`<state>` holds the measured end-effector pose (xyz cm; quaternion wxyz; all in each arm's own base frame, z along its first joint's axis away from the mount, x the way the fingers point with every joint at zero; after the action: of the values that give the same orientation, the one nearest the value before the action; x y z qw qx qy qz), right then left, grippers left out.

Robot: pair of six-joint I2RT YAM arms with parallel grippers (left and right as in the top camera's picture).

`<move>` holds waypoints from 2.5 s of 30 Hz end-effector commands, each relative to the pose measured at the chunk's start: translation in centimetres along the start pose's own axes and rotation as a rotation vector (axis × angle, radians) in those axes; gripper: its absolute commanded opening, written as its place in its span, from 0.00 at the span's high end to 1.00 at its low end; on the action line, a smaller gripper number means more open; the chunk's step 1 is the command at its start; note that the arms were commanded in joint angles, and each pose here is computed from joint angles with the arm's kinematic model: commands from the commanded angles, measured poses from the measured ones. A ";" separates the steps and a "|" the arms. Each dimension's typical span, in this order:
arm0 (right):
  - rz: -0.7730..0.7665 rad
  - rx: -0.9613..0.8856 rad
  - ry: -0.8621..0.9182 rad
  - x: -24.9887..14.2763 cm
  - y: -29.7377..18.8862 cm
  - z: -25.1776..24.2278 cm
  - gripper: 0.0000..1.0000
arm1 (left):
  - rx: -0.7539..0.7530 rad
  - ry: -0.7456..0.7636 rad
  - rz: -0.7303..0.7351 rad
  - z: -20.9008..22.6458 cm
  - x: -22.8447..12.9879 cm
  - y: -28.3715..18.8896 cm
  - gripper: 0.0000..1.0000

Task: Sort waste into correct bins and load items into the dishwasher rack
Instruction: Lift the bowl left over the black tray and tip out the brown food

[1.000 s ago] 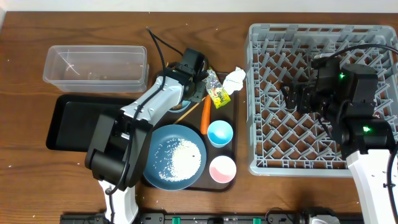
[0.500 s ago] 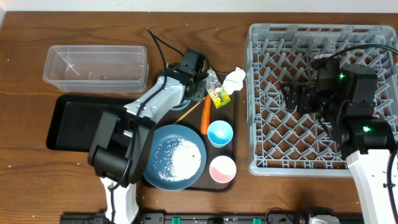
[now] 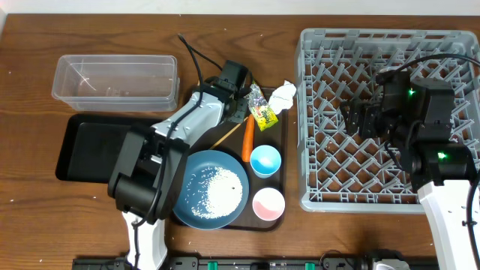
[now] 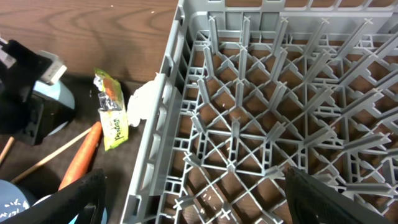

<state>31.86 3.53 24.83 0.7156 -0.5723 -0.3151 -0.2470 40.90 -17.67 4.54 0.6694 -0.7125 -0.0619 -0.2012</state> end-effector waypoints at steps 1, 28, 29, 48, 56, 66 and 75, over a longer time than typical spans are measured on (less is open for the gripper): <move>-0.018 -0.006 -0.016 0.7 -0.3 0.0 0.16 | -0.034 -0.036 -0.063 -0.2 1.9 -4.0 0.94; -0.016 -0.006 -0.016 0.7 -0.3 0.0 0.13 | -0.387 -0.679 -0.184 20.8 -3.0 -18.0 0.94; -0.016 -0.006 -0.016 0.7 -0.3 0.0 0.13 | -0.421 -0.699 -0.198 21.4 -3.4 -18.0 0.94; -0.037 -0.005 -0.020 1.1 -0.3 0.0 0.11 | -0.804 -0.890 -0.644 28.6 -11.5 -17.4 0.94; -0.036 -0.005 -0.020 1.1 -0.3 0.0 0.11 | -0.878 -0.633 -0.816 28.0 -11.8 -19.8 0.94; -0.032 -0.005 -0.019 1.0 -0.3 0.0 0.11 | -0.805 -0.498 -0.874 28.1 -11.8 -19.8 0.94; -0.025 -0.005 -0.018 0.9 -0.3 0.0 0.11 | -0.726 -0.655 -0.776 29.4 -12.4 -17.2 0.94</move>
<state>32.01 3.49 24.95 0.7135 -0.5724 -0.3174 -0.2500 29.21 14.25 16.90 0.1886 -0.8447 -0.4288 -0.2588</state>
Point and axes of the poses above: each gripper's point midway between its finger pads, its own y axis out along the fingers, its own z axis along the line the jaws close on, x = y × z, the point moved 3 cm from there along -y, back along the fingers, and after that the axes turned 2 degrees about -y, right-handed, at the moved point
